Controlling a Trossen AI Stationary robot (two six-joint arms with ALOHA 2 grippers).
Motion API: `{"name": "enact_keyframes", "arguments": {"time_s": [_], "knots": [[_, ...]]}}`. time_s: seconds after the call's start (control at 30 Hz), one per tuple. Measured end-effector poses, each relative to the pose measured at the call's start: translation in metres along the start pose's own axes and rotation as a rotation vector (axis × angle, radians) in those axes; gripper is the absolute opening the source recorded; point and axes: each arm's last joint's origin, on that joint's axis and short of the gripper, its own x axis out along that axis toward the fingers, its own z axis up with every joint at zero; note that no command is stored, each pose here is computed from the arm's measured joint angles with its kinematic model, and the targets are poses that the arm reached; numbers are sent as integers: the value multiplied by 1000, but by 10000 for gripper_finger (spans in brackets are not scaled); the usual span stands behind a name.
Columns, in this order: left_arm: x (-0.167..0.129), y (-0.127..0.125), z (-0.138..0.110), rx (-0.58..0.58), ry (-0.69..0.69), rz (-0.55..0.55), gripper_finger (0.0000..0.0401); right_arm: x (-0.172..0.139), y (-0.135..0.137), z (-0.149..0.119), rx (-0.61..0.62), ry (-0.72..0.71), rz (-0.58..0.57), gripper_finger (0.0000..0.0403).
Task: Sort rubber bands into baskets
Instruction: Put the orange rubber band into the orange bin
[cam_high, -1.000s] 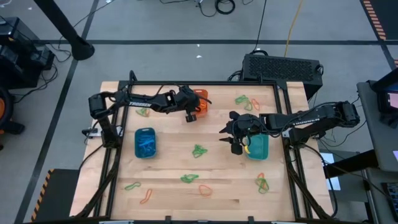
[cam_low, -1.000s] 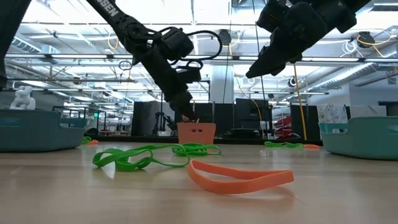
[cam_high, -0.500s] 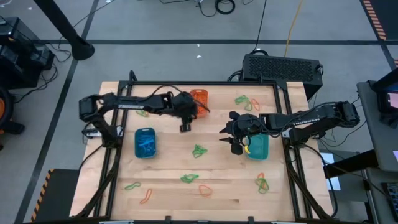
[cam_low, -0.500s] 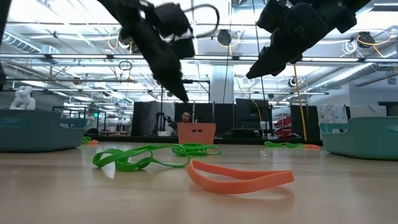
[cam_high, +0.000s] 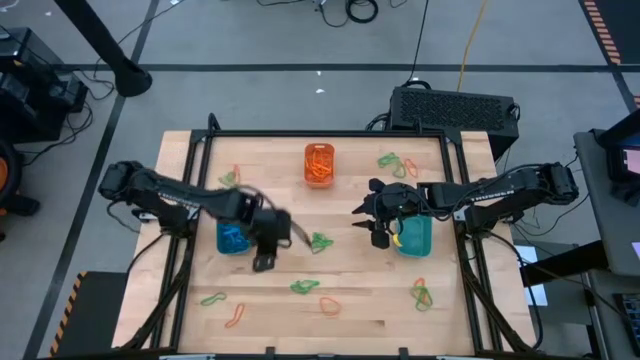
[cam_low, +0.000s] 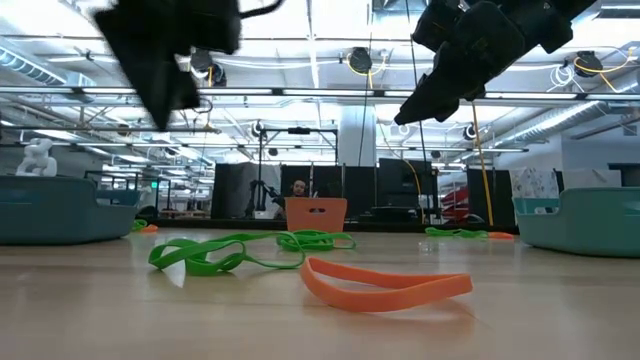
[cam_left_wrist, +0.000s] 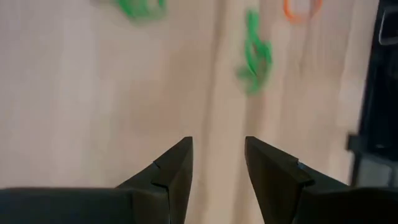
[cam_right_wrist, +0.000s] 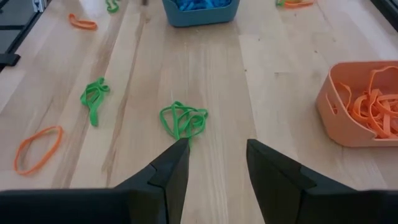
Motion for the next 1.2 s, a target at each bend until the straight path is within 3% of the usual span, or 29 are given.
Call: {"name": "enact_keyframes", "arguments": {"time_s": [0.27,0.47,0.57,0.67,0.83,1.2], "knots": [[17,-58,-34,-107,114,-26,153,0,1,2,9,-20,6,153],[41,-92,-62,-185,178,48,153,0,9,5,29,-54,35,153],[55,-105,-75,-281,236,76,153,0,13,4,23,-52,50,153],[67,-114,-86,-338,305,81,153,-1,18,4,19,-51,63,153],[87,-124,-92,-311,321,61,153,-1,25,4,5,-56,86,153],[126,-119,-101,-323,455,133,153,-2,33,7,-8,-97,115,153]]}}
